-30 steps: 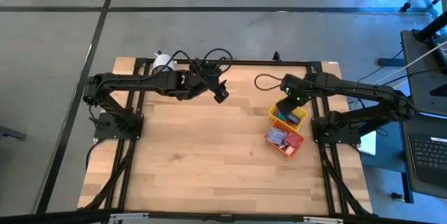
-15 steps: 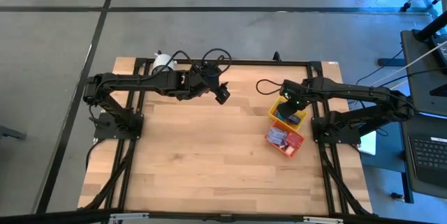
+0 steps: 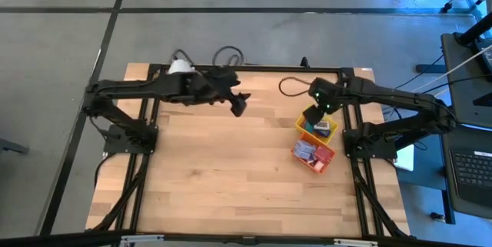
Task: Pick & Place Office items
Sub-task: Return to Home Position
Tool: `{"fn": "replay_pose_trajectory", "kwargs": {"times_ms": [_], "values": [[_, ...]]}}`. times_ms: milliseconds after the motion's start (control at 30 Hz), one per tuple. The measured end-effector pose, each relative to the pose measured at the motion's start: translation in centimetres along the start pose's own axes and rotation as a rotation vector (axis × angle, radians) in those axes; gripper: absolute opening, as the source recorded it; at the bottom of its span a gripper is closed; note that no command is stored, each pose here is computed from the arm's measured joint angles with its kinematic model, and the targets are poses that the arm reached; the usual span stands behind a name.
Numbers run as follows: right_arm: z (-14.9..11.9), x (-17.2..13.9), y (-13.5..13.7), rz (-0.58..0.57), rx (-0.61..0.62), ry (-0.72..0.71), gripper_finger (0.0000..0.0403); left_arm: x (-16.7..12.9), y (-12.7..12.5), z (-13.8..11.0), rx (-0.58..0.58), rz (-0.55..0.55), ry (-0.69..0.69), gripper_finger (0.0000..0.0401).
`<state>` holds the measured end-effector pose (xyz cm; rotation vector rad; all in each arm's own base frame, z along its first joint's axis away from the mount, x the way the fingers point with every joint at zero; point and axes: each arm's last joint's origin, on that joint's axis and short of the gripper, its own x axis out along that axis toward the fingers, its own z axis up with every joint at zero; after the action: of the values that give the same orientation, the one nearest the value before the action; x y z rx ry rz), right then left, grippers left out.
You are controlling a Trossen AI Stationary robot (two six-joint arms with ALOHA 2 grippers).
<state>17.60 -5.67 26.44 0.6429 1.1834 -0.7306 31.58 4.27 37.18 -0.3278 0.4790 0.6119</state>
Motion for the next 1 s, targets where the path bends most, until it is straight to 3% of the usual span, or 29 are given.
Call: {"fn": "replay_pose_trajectory", "kwargs": {"times_ms": [133,333,433,600,733,1000], "values": [[1.5,-3.9,0.6,0.021,-0.085,-0.126,0.022,-3.8,0.9,1.5,-0.04,-0.101,-0.076,0.0294],[3.0,-10.2,0.8,-0.039,-0.013,-0.393,0.0222,-10.0,2.7,2.8,-0.015,-0.214,-0.2,0.0294],[3.3,-12.4,0.7,-0.046,-0.084,-0.472,0.0222,-12.1,3.6,3.0,0.042,-0.229,-0.251,0.0294],[3.4,-14.2,0.7,0.037,-0.133,-0.495,0.0222,-14.8,4.9,2.9,0.037,-0.272,-0.282,0.0294],[2.9,-14.0,0.9,0.11,-0.3,-0.408,0.0222,-16.5,6.0,2.2,0.074,-0.278,-0.261,0.0294],[2.5,-13.5,0.8,0.123,-0.403,-0.356,0.0222,-18.8,8.6,-0.3,0.009,-0.234,-0.271,0.0294]]}}
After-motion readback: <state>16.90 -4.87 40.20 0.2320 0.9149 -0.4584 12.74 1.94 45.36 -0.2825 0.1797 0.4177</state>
